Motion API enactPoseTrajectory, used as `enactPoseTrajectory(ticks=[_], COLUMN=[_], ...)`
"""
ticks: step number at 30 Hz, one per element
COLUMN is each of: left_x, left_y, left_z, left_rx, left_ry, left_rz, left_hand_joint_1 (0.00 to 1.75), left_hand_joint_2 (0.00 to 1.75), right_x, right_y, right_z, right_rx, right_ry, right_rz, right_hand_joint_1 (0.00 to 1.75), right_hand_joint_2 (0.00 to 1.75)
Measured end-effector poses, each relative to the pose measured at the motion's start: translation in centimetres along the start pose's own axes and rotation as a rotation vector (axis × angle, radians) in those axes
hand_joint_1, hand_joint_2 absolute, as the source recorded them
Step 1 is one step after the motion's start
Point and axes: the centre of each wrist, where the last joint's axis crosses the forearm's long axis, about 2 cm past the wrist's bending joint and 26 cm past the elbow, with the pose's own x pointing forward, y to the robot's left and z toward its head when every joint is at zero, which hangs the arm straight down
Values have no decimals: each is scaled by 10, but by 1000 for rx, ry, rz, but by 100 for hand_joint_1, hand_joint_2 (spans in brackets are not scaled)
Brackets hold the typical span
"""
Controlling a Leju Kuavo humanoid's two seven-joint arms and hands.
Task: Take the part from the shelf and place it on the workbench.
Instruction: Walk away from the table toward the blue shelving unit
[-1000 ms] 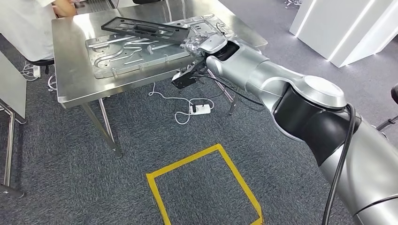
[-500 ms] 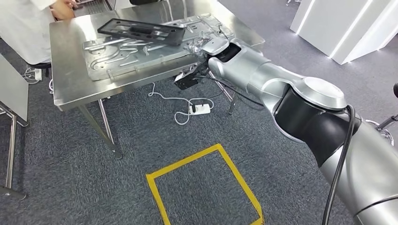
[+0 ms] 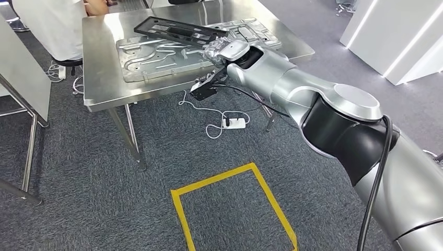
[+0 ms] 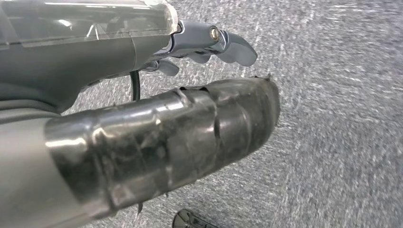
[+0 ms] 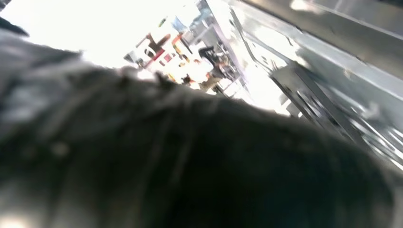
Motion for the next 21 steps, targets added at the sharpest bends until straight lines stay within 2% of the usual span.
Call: enactPoseTrajectory(ticks=[6, 21], left_x=[-1, -1], left_y=[0, -8], left_z=[0, 0], left_rx=[0, -12], left_ry=[2, 3], left_rz=[0, 3], left_hand_joint_1=[0, 0], left_hand_joint_2=[0, 0], right_x=[0, 2], right_y=[4, -4], right_z=[-1, -1], right_rx=[19, 16], right_ry=[3, -9], right_rz=[-1, 10], right_hand_joint_1=[0, 0], right_hand_joint_2=[0, 0])
